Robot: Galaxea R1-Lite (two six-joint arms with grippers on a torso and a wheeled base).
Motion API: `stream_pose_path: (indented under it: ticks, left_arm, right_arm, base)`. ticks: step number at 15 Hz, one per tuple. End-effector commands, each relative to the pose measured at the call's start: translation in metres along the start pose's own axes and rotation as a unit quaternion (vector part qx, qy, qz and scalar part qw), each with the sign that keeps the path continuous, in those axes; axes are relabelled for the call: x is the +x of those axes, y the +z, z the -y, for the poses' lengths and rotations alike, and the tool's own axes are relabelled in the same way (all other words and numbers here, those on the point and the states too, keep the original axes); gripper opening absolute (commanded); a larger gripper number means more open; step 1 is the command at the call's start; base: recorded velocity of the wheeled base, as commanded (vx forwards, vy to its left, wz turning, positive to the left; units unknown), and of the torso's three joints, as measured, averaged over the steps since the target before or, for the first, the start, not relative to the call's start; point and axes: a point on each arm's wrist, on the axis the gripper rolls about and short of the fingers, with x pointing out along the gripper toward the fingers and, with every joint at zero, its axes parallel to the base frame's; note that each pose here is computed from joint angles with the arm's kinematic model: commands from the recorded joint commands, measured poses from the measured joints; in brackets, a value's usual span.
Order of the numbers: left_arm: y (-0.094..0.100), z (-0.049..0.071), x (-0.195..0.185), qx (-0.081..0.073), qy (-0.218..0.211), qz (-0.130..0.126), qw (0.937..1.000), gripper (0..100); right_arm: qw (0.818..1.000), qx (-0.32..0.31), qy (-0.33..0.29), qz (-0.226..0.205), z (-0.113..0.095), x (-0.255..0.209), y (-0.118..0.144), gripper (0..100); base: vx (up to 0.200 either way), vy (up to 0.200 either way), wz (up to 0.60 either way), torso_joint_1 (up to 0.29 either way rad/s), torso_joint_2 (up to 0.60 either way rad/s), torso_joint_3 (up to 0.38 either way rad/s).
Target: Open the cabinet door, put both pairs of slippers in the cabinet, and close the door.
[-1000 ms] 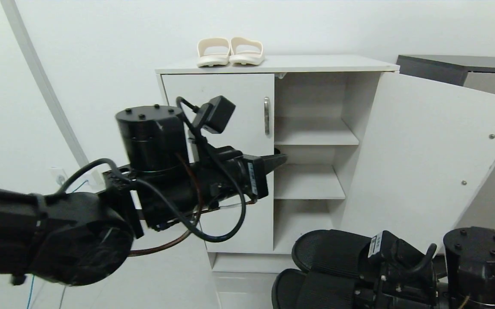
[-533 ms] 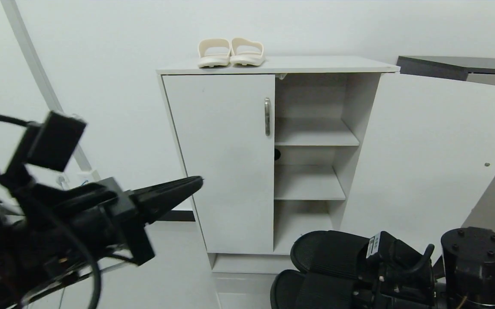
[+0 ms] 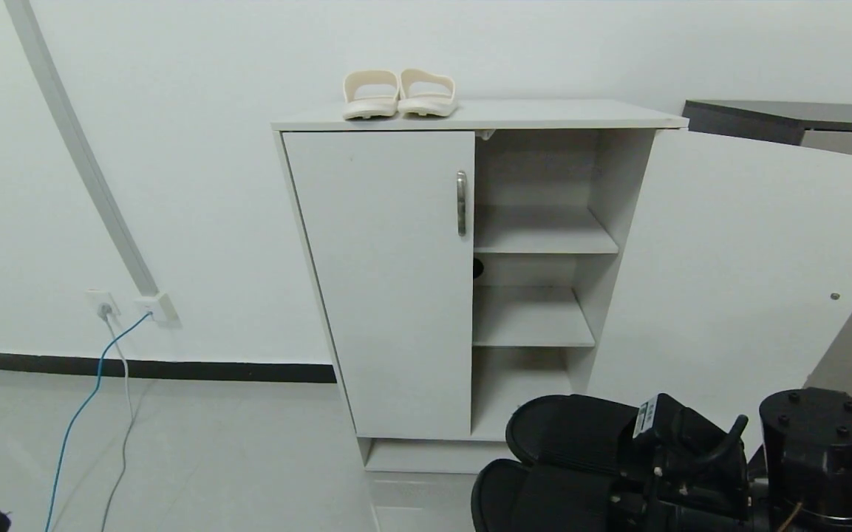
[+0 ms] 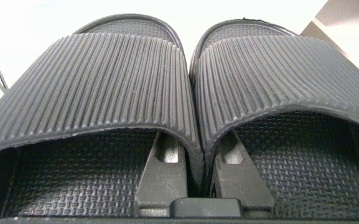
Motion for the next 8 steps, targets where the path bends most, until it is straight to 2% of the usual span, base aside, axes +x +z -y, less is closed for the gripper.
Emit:
stream_pose_path:
  ticks: [1,3,5,6,7,8]
  left_arm:
    - [-0.061,0.004,-0.023,-0.004,0.108,0.043,0.9932,0]
    - [-0.077,0.004,-0.024,0.002,0.117,0.062,0.9912,0]
    - [-0.080,0.002,-0.021,-0.012,0.156,0.085,0.9841,0]
    - [-0.082,0.001,-0.020,-0.008,0.157,0.083,0.9840,0]
    - [-0.085,0.002,-0.019,0.008,0.145,0.065,0.9872,0]
    - [-0.084,0.003,-0.019,0.016,0.118,0.068,0.9906,0]
  right_arm:
    - [1.000,0.000,0.001,-0.002,0.000,0.000,-0.001,0]
    - [1.000,-0.001,0.001,-0.001,0.000,0.000,0.000,0]
    - [1.000,-0.002,0.003,-0.001,-0.001,0.000,0.000,0]
    - [1.000,-0.002,0.003,-0.001,-0.001,0.000,0.000,0]
    - [1.000,-0.002,0.004,-0.002,-0.001,0.001,-0.001,0]
    - [1.000,-0.002,0.003,-0.001,-0.001,0.001,0.000,0]
  base:
    - [0.000,0.000,0.00,0.000,0.00,0.000]
    - [0.000,0.000,0.00,0.000,0.00,0.000]
    - [0.000,0.000,0.00,0.000,0.00,0.000]
    - [0.000,0.000,0.00,0.000,0.00,0.000]
    - [0.000,0.000,0.00,0.000,0.00,0.000]
    - [0.000,0.000,0.00,0.000,0.00,0.000]
